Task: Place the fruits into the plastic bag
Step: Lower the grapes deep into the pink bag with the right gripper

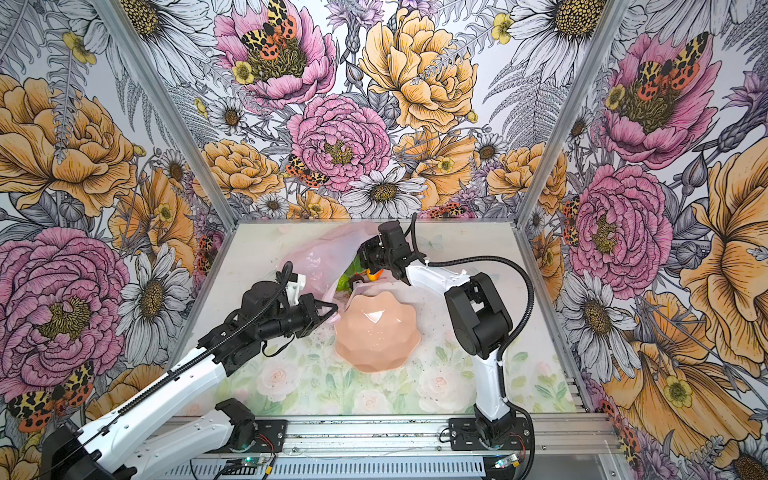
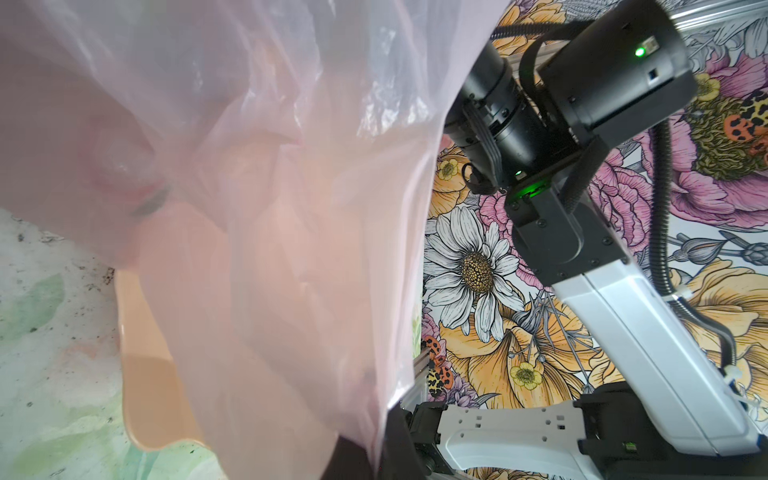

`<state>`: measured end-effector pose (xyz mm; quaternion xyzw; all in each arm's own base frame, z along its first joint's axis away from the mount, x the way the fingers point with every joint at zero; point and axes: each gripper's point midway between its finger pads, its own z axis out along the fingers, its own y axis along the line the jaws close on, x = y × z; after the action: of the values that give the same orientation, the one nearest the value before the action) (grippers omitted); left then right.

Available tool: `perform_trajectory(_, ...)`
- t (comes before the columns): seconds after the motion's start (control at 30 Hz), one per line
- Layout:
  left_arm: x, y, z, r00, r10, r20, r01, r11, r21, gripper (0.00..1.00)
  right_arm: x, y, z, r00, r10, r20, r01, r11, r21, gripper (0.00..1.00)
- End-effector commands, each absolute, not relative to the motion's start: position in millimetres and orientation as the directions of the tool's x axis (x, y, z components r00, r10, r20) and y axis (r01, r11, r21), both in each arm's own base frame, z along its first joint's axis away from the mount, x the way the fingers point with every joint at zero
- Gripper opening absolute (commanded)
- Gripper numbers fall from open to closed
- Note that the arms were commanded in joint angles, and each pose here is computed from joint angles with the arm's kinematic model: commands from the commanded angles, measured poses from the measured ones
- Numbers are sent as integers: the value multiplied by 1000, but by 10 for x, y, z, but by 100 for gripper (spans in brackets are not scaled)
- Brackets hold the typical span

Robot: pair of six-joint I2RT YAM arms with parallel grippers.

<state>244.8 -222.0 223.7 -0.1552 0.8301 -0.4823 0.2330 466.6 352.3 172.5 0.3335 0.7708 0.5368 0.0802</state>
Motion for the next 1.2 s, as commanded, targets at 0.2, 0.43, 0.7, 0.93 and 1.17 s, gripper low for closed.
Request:
perform_trajectory(0.2, 2577, -2180, 2599, -831, -496, -250, 34, 403, -915, 0, 4680, 3762, 1770, -760, 618, 203, 400, 199, 895, 25)
perform_trajectory(0.43, 2621, -2101, 2666, -845, -479, -237, 59, 357, -932, 0, 4628, 4100, 1781, -746, 645, 169, 403, 234, 885, 25)
perform_trajectory(0.7, 2583, -2215, 2743, -858, -438, -270, 118, 344, -932, 0, 4683, 4388, 1661, -701, 701, 132, 402, 235, 885, 25)
perform_trajectory(0.93, 2515, -2190, 2634, -856, -452, -252, 100, 334, -937, 0, 4748, 4619, 1414, -679, 722, 130, 421, 238, 875, 25)
perform_trajectory(1.17, 2488, -2302, 2599, -872, -394, -291, 142, 365, -920, 0, 4934, 4904, 1301, -688, 710, 149, 410, 211, 887, 25)
